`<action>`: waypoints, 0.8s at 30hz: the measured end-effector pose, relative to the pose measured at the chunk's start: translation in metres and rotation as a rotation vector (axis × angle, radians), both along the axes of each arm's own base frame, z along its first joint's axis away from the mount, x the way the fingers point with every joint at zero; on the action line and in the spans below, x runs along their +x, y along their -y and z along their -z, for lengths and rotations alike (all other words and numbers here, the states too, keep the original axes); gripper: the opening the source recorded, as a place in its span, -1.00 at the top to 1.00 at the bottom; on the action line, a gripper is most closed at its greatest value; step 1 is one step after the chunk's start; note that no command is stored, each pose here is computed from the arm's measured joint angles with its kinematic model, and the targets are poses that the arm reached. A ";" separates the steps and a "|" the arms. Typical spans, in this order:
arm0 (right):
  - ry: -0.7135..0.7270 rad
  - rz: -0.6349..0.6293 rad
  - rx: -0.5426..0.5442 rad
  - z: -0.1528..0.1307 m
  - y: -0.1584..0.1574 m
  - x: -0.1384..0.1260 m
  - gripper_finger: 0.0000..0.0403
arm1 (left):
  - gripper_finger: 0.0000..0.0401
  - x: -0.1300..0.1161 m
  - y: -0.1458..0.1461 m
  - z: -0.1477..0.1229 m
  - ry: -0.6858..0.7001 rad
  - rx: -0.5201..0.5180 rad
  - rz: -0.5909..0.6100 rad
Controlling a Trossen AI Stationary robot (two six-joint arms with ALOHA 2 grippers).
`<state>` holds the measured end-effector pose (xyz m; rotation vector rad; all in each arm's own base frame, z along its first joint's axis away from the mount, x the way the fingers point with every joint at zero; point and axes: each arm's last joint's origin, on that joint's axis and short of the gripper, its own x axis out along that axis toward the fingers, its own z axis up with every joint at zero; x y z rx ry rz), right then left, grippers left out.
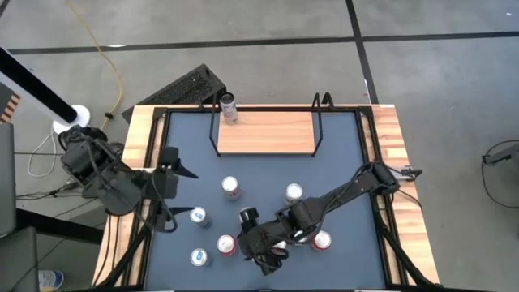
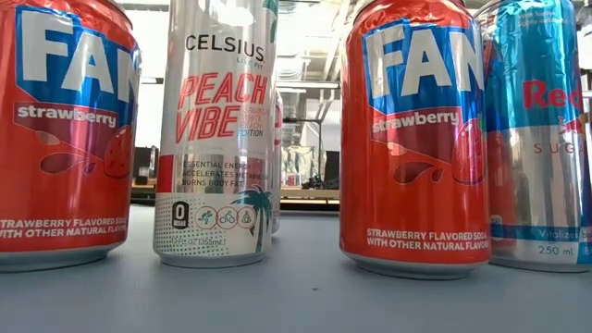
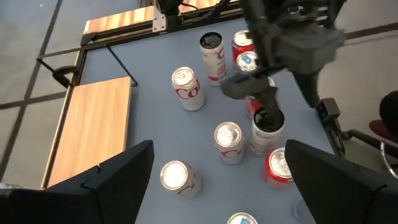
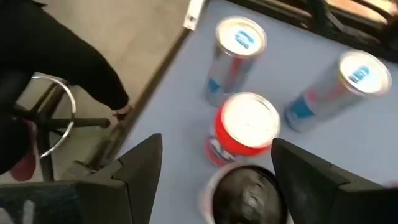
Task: Place canned beverage on shelf
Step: Put the bottom white and pink soda can aligned with the other white and pink soda can on the shelf
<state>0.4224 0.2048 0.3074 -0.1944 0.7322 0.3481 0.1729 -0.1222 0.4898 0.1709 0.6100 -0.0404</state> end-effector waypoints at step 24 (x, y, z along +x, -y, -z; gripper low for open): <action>-0.186 0.088 0.019 0.024 0.018 0.005 -0.76 | -0.75 -0.011 0.008 0.001 0.018 0.078 -0.005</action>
